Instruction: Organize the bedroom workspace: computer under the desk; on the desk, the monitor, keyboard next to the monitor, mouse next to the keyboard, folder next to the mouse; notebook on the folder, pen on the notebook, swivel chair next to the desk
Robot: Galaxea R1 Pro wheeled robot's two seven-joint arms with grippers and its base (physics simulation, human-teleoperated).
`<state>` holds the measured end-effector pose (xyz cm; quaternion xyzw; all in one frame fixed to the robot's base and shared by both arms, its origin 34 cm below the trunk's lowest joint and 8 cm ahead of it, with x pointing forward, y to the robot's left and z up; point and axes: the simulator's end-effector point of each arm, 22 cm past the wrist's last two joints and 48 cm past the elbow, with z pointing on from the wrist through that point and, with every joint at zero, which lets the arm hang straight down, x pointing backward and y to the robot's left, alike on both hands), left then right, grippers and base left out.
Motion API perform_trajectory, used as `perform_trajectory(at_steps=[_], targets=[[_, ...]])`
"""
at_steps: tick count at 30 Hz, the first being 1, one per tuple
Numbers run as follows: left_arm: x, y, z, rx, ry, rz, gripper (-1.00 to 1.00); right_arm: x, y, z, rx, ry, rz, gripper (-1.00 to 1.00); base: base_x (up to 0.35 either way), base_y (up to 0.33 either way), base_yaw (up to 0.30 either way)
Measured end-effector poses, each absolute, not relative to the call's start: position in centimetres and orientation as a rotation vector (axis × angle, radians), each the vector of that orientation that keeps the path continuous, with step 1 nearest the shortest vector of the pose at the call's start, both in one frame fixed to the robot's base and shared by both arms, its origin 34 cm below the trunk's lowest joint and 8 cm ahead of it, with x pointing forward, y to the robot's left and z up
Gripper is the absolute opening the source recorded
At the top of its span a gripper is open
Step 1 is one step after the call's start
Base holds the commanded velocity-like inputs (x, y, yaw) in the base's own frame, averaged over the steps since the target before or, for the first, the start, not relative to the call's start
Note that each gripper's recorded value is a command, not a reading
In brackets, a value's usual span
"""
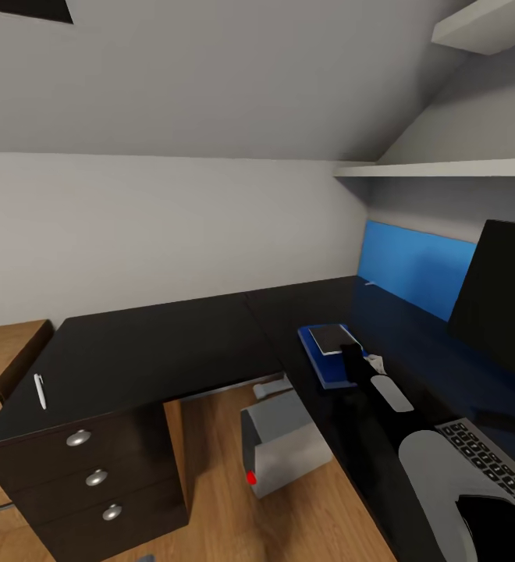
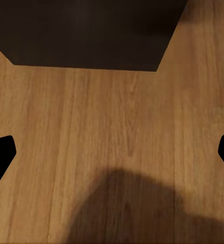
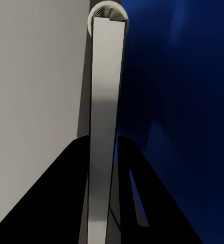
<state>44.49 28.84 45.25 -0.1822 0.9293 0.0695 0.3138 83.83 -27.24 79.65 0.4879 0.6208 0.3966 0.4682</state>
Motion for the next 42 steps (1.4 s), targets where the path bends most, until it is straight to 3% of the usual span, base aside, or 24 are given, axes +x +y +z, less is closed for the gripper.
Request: perform_trajectory(at_steps=[27,28,42], targets=[[44.4,28.7,44.5,-0.485,2.45,0.181,1.0,83.7,-27.3,78.9,1.197,1.52,0.976,-1.0,0.001,-0.001,0.0],[44.4,28.7,44.5,-0.484,2.45,0.181,1.0,83.7,-27.3,78.9,1.197,1.52,0.975,1.0,0.0,0.0,0.0],[44.4,28.8,44.5,-0.482,2.446,0.183,1.0,84.0,-27.3,80.3,1.177,1.497,0.99,1.0,0.0,0.0,0.0]])
